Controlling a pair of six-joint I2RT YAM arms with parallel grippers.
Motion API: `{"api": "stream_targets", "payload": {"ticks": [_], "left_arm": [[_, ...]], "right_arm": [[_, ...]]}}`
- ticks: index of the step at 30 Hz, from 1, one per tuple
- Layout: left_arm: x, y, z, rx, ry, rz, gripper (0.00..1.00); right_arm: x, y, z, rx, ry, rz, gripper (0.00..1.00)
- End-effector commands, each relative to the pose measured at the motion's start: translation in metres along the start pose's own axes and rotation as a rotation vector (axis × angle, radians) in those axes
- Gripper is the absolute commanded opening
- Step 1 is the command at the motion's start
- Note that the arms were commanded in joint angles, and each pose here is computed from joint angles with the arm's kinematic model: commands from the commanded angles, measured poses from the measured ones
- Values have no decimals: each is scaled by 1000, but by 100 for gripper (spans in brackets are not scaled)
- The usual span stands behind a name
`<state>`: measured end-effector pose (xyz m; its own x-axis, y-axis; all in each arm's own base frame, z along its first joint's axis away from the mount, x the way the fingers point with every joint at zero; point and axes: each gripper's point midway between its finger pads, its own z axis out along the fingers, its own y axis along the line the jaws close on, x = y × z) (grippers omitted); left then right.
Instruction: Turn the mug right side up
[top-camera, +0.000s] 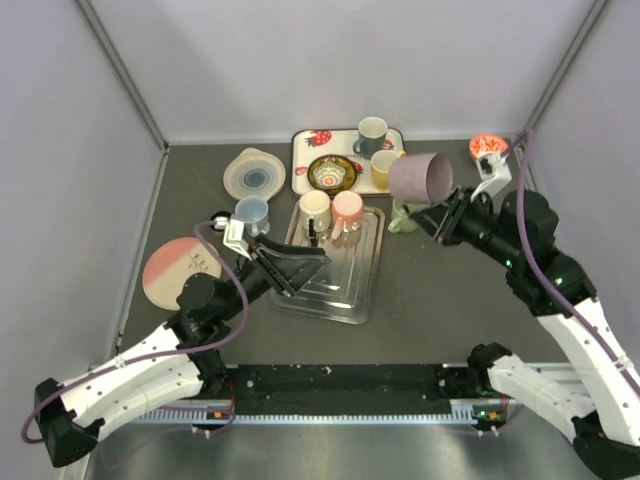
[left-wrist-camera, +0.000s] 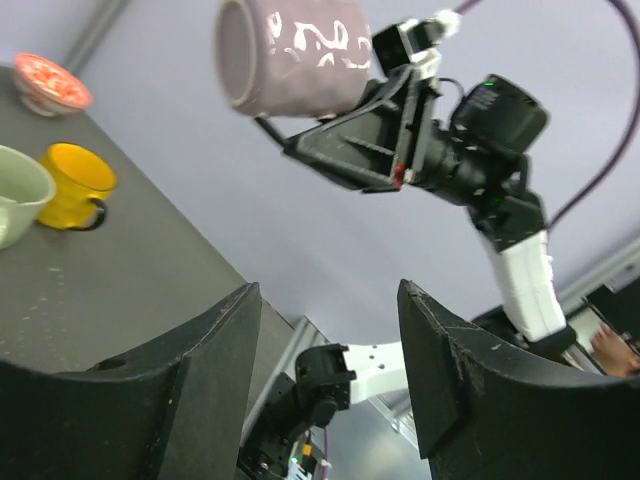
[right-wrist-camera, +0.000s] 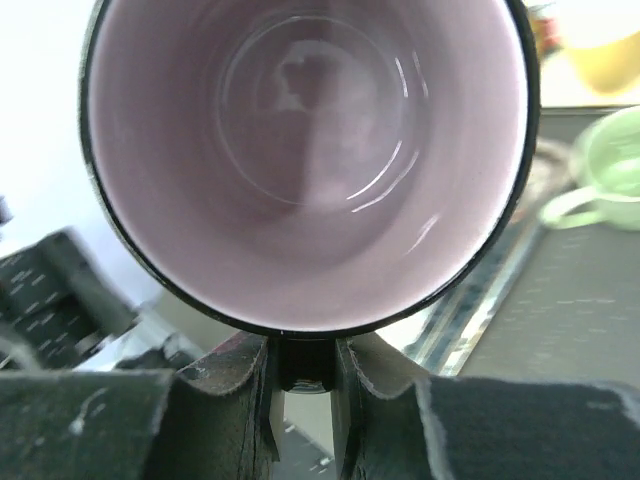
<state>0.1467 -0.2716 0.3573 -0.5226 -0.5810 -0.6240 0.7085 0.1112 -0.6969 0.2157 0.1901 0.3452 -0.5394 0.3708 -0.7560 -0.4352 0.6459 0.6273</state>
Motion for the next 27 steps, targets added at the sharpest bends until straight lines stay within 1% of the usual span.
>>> {"api": "stream_targets", "payload": {"ticks": [1, 3, 4, 5, 7, 9, 10, 11, 15, 19, 20, 21, 23, 27], "left_arm": [[-12, 35, -18, -193, -71, 54, 61], [-16, 40, -24, -231, -86, 68, 60], [-11, 50, -28, -278, -60, 73, 59], [-12, 52, -30, -305, -58, 77, 59], [-14, 61, -34, -369, -55, 93, 58], [-9, 72, -40, -444, -19, 100, 58], [-12, 76, -42, -469, -28, 102, 57], [-5, 85, -49, -518, 2, 101, 57], [3, 106, -66, -616, -3, 63, 56], [10, 124, -85, -699, -23, 24, 55], [11, 126, -87, -703, -25, 19, 56], [12, 125, -90, -704, -26, 15, 56], [15, 128, -93, -705, -26, 3, 59], [19, 132, -98, -715, -22, 5, 61]], "right_arm": [[-50, -77, -30, 527, -103, -216, 0], [-61, -99, -32, 647, -102, -276, 0], [-70, -116, -40, 744, -127, -284, 0], [-73, -128, -43, 796, -122, -280, 0], [-77, -149, -43, 851, -110, -243, 0], [-85, -177, -55, 938, -133, -179, 0], [-83, -190, -52, 969, -113, -159, 0], [-85, -201, -57, 1009, -122, -137, 0], [-84, -235, -52, 1077, -132, -49, 0], [-75, -276, -47, 1131, -99, 46, 0], [-68, -288, -43, 1155, -61, 53, 0], [-67, -298, -42, 1170, -49, 59, 0], [-59, -315, -38, 1205, -10, 57, 0], [-54, -337, -26, 1218, 28, 66, 0]]}}
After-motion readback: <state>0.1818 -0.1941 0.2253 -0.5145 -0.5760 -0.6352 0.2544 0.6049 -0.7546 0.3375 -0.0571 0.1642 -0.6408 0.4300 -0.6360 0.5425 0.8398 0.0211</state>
